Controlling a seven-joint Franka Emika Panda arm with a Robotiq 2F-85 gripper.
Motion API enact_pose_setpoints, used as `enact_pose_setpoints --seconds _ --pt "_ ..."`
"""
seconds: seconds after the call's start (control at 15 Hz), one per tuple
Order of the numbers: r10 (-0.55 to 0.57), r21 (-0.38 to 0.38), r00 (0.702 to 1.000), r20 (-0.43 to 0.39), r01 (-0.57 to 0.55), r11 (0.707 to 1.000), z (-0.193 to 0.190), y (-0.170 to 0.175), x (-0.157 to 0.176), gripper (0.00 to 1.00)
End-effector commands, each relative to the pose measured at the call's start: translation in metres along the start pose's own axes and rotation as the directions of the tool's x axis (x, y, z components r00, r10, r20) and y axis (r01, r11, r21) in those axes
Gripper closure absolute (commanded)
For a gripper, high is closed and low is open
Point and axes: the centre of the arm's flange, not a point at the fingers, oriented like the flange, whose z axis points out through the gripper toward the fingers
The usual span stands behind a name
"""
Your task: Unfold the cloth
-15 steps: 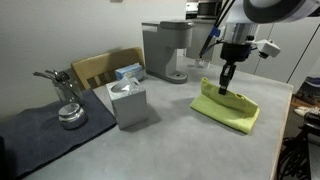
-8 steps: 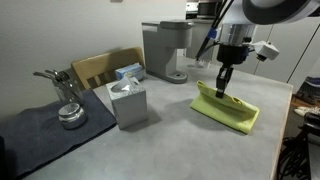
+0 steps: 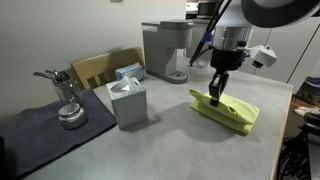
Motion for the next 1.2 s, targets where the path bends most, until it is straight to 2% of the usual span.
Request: enact_pose_setpoints --seconds 0.0,0.27,1.13 --pt "0.018 0.006 1.000 -0.001 -0.018 1.000 0.010 -0.025 0.008 1.00" --pt "0.025 0.009 1.000 0.006 -0.025 1.000 0.015 -0.045 0.013 1.00" --pt "-0.006 0.004 1.000 0.012 0.006 1.000 0.022 -0.082 0.024 1.00"
